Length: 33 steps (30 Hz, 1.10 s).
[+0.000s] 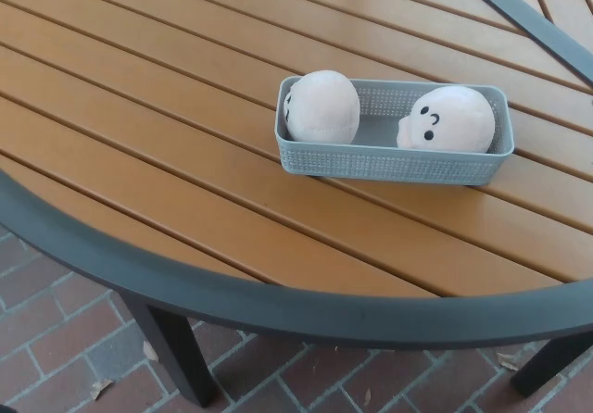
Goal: The robot walks towards a desk kept outside and uses its right hand to pick up two emotional support dumplings one after the other and puts it in a container kept in front of it on the desk
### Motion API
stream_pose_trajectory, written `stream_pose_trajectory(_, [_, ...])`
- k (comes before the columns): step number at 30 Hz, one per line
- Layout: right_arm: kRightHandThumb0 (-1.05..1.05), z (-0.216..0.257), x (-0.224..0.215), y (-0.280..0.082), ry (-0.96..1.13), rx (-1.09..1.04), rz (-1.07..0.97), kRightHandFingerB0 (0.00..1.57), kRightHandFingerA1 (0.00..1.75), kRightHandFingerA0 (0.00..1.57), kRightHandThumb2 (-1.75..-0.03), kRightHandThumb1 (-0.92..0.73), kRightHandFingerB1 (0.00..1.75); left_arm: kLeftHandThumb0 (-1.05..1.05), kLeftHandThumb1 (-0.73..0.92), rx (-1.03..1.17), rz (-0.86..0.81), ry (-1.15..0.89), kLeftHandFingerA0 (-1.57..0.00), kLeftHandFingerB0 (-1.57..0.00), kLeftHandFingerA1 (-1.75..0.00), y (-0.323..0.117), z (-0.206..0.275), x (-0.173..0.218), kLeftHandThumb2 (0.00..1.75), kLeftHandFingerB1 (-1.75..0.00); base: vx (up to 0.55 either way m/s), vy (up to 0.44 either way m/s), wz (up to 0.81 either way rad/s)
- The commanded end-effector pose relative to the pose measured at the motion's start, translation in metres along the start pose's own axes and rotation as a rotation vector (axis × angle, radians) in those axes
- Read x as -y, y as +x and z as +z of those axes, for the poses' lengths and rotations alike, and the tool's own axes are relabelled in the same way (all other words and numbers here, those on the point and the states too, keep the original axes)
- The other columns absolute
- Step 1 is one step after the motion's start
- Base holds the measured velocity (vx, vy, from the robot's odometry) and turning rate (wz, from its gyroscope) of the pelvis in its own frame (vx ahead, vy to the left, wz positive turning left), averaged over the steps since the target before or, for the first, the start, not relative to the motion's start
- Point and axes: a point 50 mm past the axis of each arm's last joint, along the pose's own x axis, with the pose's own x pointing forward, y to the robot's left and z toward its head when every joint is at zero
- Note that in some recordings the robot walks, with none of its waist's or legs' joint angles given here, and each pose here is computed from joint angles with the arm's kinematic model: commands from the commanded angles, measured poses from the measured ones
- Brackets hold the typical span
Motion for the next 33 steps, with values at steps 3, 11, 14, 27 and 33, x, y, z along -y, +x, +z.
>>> stream_pose_trajectory(3, [-0.67,-0.248,-0.006,-0.272,0.451,-1.042,-1.067,0.13,1.08,0.16,-0.60,-0.73,0.47,-1.05,-0.04,0.015,0.070,0.018,-1.48,-1.53,-0.98,-0.005,-0.002,-0.024,1.16,-0.81,0.00,0.000,0.02])
stream_pose_trajectory(11, [-0.82,-0.252,-0.068,-0.307,0.542,-1.276,-1.078,0.00,0.51,0.00,-1.01,-0.61,0.35,-1.05,-0.05,-0.011,0.074,0.001,-1.47,-1.48,-1.09,-0.007,-0.009,-0.024,1.14,-0.91,0.00,0.000,0.00])
stream_pose_trajectory(14, [-0.79,-0.251,-0.078,-0.310,0.562,-1.328,-1.054,0.04,0.48,0.00,-1.04,-0.63,0.28,-0.21,-0.22,-0.024,0.082,-0.003,-1.35,-1.37,-1.23,-0.007,-0.010,-0.025,0.78,-1.21,0.00,0.000,0.00])
stream_pose_trajectory(27, [-0.62,-0.220,-0.154,-0.283,0.628,-1.296,-0.588,0.18,0.71,0.15,-0.61,-0.71,0.45,-1.05,-0.26,-0.096,0.111,0.071,-1.37,-1.36,-1.18,-0.008,-0.017,-0.029,1.38,-1.02,0.00,0.000,0.00])
stream_pose_trajectory(33, [-0.60,-0.205,-0.187,-0.256,0.741,-1.214,-0.112,0.33,0.59,0.21,-0.56,-0.53,0.40,-0.15,-0.20,-0.158,0.140,0.130,-1.29,-1.28,-1.21,-0.010,-0.024,-0.034,0.82,-1.18,0.00,0.000,0.00])
